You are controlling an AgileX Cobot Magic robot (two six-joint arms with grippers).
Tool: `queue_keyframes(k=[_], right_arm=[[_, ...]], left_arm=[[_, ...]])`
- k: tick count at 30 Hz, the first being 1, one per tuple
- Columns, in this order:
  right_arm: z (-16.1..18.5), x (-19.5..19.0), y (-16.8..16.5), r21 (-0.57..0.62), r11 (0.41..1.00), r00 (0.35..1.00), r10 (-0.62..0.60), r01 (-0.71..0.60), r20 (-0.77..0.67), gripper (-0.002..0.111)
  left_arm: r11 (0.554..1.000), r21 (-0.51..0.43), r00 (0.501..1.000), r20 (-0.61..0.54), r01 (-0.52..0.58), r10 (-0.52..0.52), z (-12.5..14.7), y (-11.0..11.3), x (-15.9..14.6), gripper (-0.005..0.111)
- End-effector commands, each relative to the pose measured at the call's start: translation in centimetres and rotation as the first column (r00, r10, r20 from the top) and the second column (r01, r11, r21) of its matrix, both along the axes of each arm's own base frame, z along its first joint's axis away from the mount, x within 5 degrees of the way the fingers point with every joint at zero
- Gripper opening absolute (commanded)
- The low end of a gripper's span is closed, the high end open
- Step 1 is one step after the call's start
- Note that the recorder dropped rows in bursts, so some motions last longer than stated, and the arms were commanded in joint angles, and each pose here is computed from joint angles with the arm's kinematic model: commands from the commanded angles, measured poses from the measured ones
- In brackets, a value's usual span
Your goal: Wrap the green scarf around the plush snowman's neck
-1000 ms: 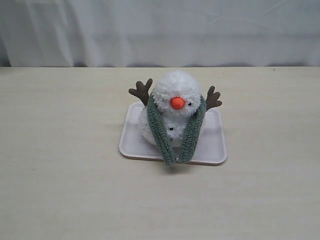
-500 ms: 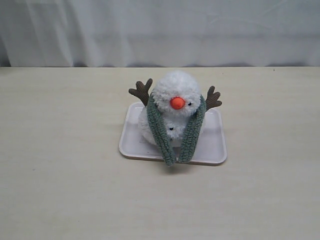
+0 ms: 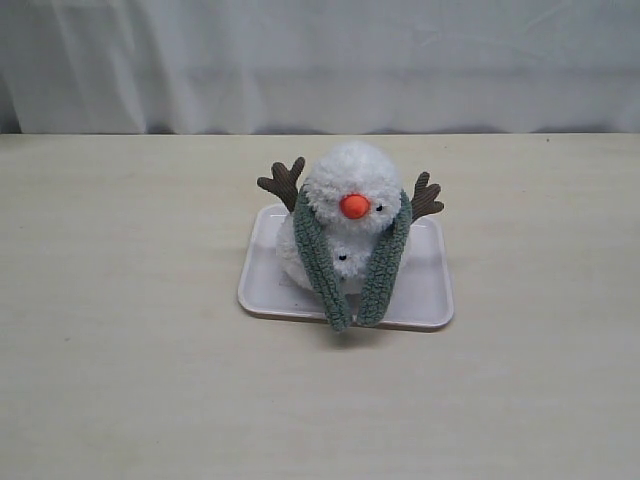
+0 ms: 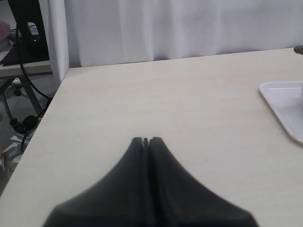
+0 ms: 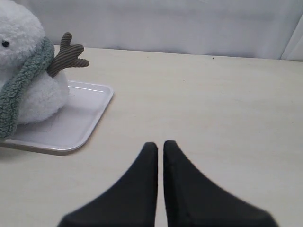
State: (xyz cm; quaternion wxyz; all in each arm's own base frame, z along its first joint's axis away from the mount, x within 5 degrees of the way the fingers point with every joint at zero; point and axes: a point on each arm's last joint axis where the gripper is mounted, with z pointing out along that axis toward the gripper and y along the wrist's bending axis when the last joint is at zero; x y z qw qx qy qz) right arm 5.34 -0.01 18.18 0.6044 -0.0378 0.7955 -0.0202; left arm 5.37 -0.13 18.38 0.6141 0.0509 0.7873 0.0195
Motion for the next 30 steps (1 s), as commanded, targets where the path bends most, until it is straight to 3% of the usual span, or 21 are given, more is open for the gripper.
queue_keyframes(k=[1, 4, 30], right_arm=[[-0.10, -0.03, -0.08, -0.020, 1.000, 1.000, -0.005, 0.005, 0.000, 0.004], [-0.08, -0.02, -0.22, -0.063, 0.998, 1.000, -0.009, 0.009, 0.002, 0.004], [-0.15, -0.04, -0.20, -0.042, 0.999, 1.000, -0.013, 0.013, -0.006, 0.004]], left_arm=[[1.000, -0.005, 1.000, 0.010, 0.007, -0.007, 0.01, -0.05, 0.02, 0.000], [1.000, -0.005, 1.000, 0.010, 0.007, -0.007, 0.01, -0.05, 0.02, 0.000], [1.000, -0.005, 1.000, 0.010, 0.007, -0.007, 0.01, -0.05, 0.02, 0.000]])
